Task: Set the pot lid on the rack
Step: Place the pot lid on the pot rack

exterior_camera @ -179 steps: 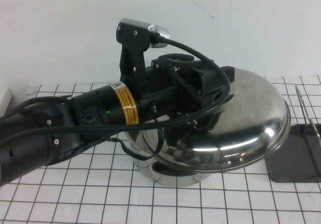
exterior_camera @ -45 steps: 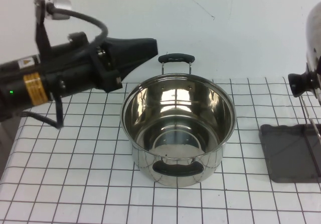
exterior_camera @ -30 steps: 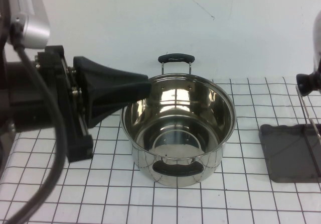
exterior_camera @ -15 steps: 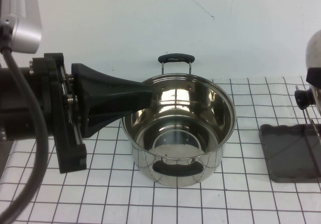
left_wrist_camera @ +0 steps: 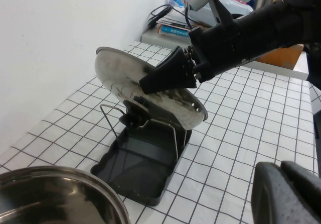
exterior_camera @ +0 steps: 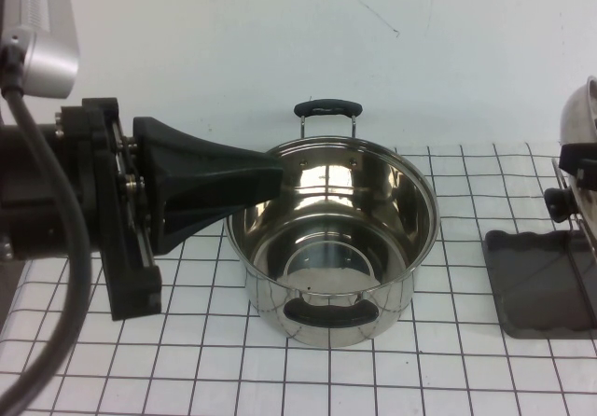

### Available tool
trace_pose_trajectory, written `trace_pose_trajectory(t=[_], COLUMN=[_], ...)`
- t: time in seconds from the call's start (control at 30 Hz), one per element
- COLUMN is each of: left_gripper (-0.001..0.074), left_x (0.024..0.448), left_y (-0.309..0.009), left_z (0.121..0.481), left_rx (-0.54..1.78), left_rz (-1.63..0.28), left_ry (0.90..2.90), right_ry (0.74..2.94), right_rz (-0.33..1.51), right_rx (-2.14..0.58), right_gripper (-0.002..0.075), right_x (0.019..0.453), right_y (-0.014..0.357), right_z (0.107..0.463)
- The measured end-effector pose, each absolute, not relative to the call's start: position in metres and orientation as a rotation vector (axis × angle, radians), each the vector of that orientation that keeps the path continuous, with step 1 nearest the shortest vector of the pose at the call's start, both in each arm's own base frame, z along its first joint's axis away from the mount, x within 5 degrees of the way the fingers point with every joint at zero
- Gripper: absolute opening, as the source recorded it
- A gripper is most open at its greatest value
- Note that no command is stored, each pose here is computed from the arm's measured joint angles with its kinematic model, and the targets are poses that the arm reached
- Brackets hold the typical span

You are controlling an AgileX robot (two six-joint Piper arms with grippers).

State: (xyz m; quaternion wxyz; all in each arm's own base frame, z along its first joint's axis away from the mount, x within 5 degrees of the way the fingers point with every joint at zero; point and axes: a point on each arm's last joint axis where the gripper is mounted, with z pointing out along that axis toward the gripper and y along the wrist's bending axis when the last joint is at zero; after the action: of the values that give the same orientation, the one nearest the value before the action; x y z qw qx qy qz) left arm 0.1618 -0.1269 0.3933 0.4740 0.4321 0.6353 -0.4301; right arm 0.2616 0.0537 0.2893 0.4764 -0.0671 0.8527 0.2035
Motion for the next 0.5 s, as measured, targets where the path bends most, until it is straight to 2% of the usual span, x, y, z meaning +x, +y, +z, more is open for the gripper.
trace_pose_trajectory(t=[0.5], left_gripper=[-0.0002], left_x=[0.1616], left_y=[-0.127], left_z=[0.3933], left_rx=[1.06], left_rz=[-1.053], left_ry=[1.552], right_ry=[2.037], right_rz=[0.559], right_rx=[-0.073], right_gripper=[0.0055], right_x=[0.2645], right_y=[0.0542], right_z=[0.2937])
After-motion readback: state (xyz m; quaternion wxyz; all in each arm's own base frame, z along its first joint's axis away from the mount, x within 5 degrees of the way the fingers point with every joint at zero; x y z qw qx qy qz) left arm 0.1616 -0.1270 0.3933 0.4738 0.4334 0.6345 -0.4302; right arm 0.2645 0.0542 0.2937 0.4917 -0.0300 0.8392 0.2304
